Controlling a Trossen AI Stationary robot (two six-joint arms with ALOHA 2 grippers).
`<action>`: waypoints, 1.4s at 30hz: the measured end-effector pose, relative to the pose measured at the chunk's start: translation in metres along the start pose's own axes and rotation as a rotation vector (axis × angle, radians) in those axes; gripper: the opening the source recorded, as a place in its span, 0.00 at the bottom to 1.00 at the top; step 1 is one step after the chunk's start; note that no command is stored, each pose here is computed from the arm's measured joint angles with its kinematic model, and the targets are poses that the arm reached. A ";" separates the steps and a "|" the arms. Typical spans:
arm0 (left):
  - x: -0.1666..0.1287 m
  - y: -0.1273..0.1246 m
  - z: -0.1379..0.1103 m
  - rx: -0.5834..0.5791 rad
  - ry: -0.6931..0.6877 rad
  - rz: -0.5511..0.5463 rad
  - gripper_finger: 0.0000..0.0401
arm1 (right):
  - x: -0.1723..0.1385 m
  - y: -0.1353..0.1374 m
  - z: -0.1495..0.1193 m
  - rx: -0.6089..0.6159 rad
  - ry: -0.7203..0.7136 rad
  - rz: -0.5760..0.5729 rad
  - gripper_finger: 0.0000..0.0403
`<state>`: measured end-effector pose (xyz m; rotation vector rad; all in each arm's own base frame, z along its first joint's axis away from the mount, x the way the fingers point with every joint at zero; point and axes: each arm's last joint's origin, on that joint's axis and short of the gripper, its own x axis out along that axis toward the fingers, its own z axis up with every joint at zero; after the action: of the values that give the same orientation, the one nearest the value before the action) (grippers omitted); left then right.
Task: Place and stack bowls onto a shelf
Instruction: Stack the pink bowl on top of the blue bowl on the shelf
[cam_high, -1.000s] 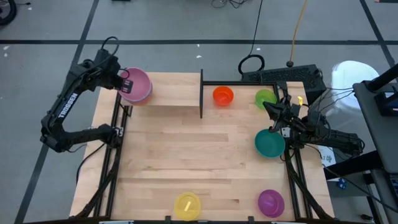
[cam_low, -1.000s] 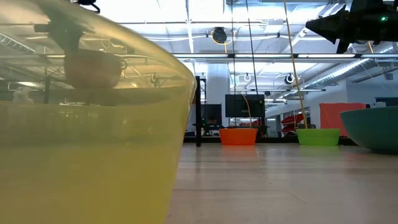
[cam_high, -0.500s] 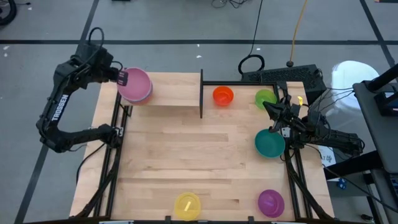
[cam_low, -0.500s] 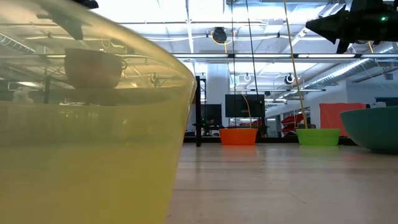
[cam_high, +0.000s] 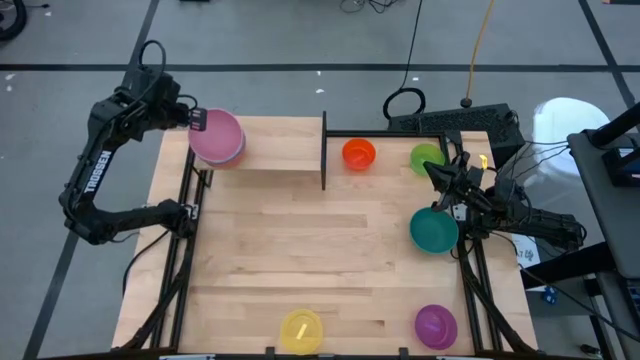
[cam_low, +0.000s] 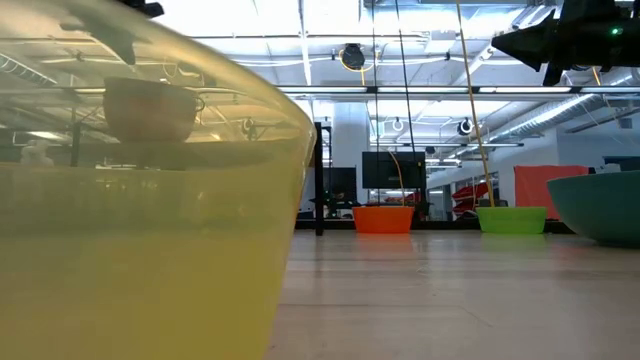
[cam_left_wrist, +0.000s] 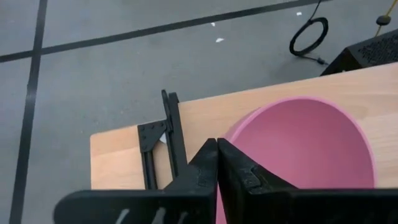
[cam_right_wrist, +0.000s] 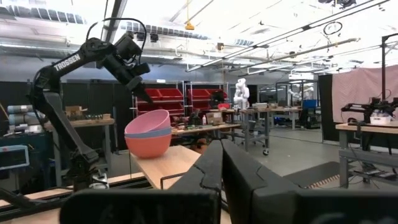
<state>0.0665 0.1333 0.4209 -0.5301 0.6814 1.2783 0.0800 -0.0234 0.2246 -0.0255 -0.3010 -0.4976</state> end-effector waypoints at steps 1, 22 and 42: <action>0.000 0.000 0.000 -0.008 -0.004 0.000 0.01 | 0.000 0.000 0.000 0.000 0.000 0.000 0.00; 0.005 -0.008 0.005 -0.117 -0.047 0.027 0.00 | 0.000 0.000 0.000 0.000 0.000 -0.003 0.00; 0.016 -0.016 -0.004 -0.061 -0.006 0.046 0.00 | 0.000 -0.001 0.000 -0.021 0.003 -0.049 0.00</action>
<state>0.0840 0.1376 0.4065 -0.5625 0.6544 1.3468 0.0794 -0.0246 0.2244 -0.0383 -0.2940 -0.5492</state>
